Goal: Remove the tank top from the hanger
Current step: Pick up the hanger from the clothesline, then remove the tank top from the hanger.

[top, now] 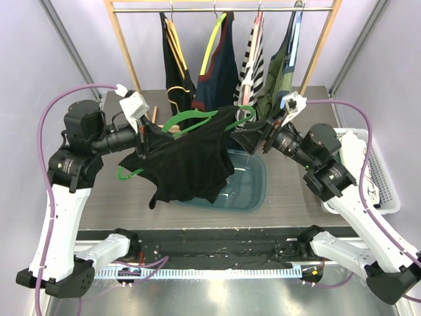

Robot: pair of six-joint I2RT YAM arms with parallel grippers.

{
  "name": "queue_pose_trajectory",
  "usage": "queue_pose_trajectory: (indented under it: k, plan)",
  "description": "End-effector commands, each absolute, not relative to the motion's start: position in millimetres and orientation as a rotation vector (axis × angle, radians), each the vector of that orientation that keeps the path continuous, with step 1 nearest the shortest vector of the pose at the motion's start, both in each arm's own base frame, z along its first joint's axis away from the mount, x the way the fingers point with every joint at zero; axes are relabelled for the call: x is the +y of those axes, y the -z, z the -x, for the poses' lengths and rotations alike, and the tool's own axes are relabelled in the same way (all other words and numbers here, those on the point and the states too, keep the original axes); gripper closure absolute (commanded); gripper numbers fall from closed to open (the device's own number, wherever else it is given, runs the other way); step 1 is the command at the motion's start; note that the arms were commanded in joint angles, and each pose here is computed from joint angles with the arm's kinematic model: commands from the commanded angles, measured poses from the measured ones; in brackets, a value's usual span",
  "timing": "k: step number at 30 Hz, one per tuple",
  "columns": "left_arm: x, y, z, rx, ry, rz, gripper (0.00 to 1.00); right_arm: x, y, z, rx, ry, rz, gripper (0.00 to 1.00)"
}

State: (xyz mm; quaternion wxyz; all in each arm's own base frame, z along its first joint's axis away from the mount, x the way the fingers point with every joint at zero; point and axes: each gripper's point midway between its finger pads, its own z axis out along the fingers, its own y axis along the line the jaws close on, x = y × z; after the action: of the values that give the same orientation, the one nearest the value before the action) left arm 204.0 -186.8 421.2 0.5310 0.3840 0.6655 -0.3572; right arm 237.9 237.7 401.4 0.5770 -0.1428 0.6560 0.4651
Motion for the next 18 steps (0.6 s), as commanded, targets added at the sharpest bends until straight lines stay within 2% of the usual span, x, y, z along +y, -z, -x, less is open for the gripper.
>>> queue_pose_trajectory:
  k: [1,7,18]
  plan:
    - [-193.0,-433.9,-198.9,1.513,0.874,-0.953,1.00,247.1,-439.1,-236.9,1.409,-1.163,0.345,0.19]
    - [-194.7,-434.1,-198.5,1.516,0.885,-0.957,1.00,258.1,-444.1,-245.2,1.377,-1.228,0.324,0.23]
    - [-197.2,-429.1,-195.5,1.524,0.910,-0.966,1.00,274.7,-444.6,-252.4,1.362,-1.305,0.319,0.37]
